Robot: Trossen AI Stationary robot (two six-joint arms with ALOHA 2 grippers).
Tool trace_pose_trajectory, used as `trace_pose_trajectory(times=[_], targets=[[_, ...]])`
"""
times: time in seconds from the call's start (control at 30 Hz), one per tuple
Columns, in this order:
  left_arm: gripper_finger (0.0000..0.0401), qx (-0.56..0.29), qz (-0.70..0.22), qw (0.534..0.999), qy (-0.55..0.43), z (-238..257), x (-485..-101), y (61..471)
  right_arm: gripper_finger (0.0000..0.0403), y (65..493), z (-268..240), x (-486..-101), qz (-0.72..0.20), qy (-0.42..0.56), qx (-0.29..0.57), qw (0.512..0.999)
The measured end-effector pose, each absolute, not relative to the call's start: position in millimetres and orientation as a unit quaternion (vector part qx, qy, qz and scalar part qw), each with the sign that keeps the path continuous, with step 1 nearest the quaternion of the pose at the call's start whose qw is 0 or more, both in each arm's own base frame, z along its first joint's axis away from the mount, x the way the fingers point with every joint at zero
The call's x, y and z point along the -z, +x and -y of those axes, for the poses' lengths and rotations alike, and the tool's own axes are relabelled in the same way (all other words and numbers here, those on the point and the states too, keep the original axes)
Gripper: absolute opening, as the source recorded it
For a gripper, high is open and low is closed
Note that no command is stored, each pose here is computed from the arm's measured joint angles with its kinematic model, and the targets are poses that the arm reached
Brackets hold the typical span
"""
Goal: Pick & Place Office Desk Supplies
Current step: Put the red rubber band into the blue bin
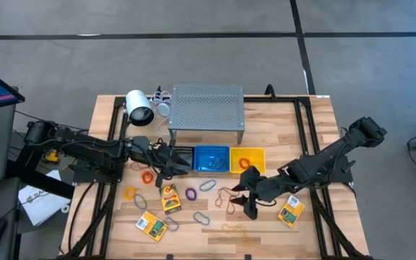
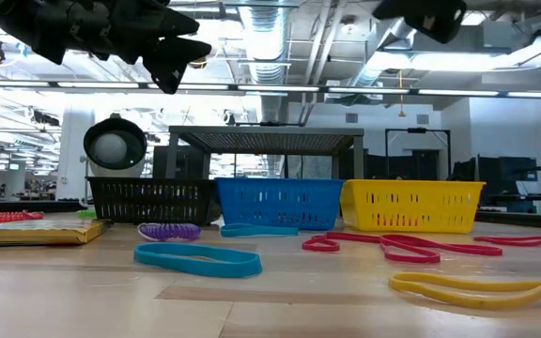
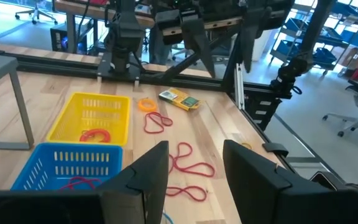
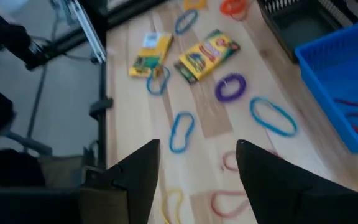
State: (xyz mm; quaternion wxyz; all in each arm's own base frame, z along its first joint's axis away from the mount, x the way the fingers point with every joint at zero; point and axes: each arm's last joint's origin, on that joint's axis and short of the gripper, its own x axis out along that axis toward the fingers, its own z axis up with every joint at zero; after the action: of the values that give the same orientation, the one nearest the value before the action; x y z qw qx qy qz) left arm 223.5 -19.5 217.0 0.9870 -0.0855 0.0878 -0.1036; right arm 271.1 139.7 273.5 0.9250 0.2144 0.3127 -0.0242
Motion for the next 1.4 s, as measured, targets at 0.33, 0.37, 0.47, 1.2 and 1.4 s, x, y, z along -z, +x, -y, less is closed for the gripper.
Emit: trace_pose_trajectory(times=[0.33,0.37,0.47,1.2,1.4], targets=[[0.0149,0.108,-0.053,0.992,-0.043,19,-223,224,0.0207,281,-117,-270,-0.327,0.197,0.044,0.923],[0.0149,0.109,-0.046,0.992,-0.040,19,-224,224,0.0207,279,-114,-267,-0.349,0.191,0.039,0.917],[0.0149,0.110,-0.029,0.993,-0.025,19,-227,225,0.0207,272,-111,-259,-0.412,0.178,0.031,0.893],[0.0149,0.157,-0.033,0.986,-0.056,29,-227,223,0.0207,208,-134,-193,-0.545,0.117,0.120,0.821],[0.0149,0.157,-0.033,0.985,-0.057,29,-227,223,0.0207,198,-129,-171,-0.546,0.126,0.142,0.816]])
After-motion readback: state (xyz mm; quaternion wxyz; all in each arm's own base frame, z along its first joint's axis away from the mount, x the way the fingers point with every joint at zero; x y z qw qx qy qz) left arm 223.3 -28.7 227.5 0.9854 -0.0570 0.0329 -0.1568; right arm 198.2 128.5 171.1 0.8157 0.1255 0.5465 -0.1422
